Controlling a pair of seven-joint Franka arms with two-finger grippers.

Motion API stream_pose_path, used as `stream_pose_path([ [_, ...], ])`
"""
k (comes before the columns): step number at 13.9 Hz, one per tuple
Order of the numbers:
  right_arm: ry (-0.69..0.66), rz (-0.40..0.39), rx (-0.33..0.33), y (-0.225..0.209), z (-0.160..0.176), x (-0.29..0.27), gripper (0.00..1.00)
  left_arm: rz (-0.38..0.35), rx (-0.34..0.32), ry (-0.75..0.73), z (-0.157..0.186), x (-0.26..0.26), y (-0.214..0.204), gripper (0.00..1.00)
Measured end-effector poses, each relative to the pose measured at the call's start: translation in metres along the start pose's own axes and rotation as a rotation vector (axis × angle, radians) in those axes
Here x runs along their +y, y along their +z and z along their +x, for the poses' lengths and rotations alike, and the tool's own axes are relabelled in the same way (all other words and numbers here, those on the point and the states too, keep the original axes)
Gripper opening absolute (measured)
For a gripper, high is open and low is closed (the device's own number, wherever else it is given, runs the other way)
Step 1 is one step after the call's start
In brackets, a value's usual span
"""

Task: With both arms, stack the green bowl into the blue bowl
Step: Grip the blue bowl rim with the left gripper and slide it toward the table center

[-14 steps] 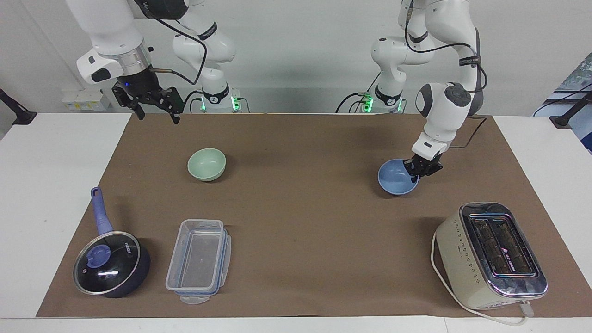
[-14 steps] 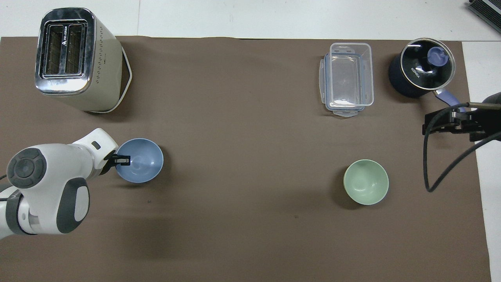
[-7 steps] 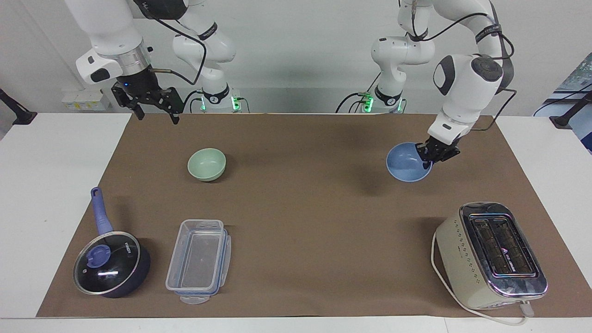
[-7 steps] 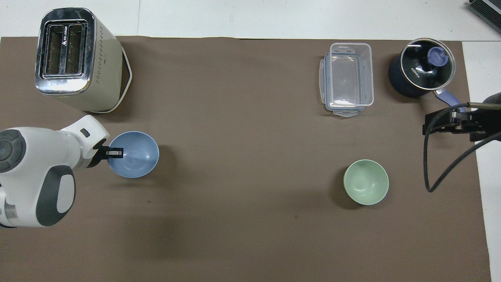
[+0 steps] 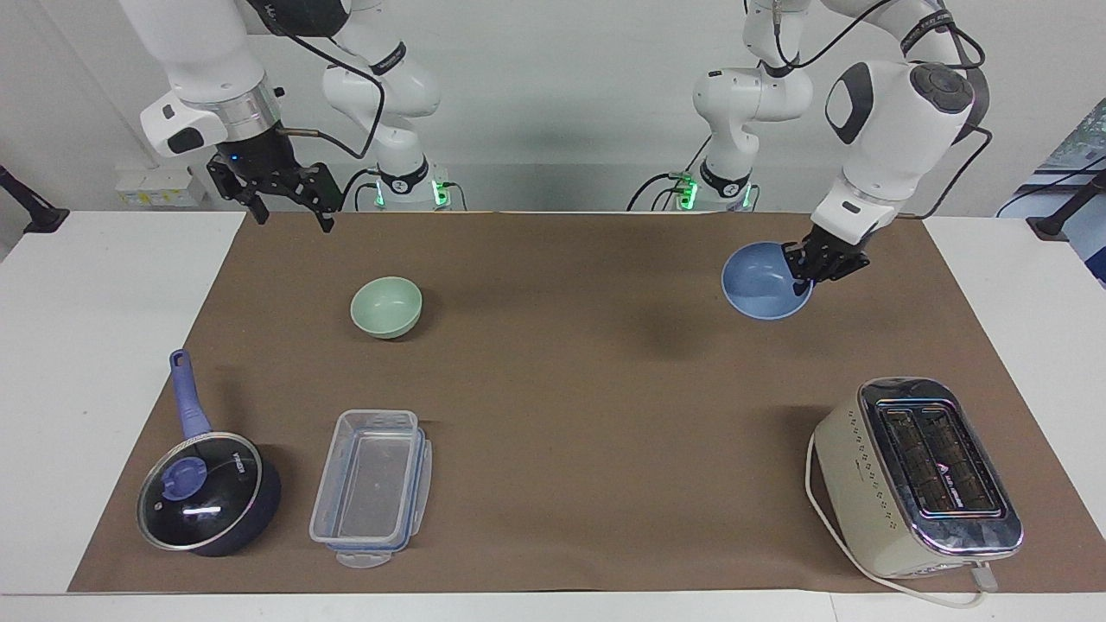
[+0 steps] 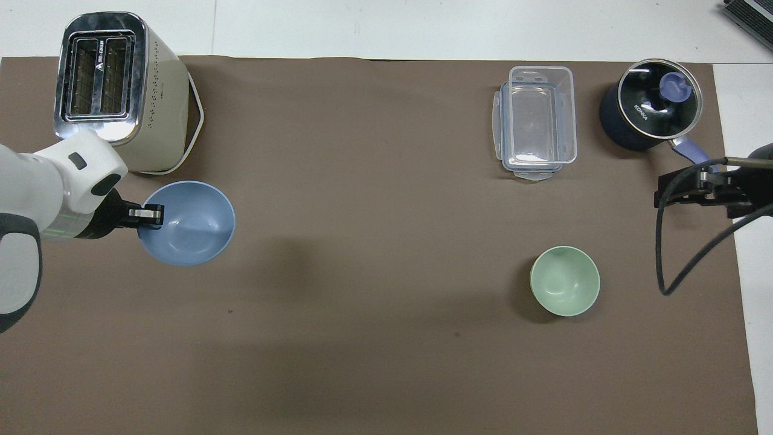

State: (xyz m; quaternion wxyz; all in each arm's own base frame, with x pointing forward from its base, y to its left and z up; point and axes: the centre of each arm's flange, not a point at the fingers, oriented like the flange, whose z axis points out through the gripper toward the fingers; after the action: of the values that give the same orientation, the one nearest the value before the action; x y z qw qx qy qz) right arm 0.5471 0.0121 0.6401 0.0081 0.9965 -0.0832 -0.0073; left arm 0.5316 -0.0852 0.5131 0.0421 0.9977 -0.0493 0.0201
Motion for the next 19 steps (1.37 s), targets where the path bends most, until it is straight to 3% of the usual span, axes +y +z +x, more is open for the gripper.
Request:
stream_pose_path([
  [6,0.001,0.0,0.001,0.0,0.0,0.001,1.0,-0.044,0.028,0.102,-0.015,0.082,0.056,0.07],
  [11,0.002,0.003,0.017,0.001,0.003,0.001,1.0,-0.064,0.065,0.162,-0.053,0.167,0.12,0.07],
  [15,0.012,0.004,0.019,0.005,0.005,0.006,1.0,-0.058,0.021,0.231,-0.087,0.216,0.165,0.07],
  [19,0.012,0.002,0.034,0.026,0.0,0.006,1.0,-0.059,0.014,0.182,-0.098,0.238,0.186,0.1],
])
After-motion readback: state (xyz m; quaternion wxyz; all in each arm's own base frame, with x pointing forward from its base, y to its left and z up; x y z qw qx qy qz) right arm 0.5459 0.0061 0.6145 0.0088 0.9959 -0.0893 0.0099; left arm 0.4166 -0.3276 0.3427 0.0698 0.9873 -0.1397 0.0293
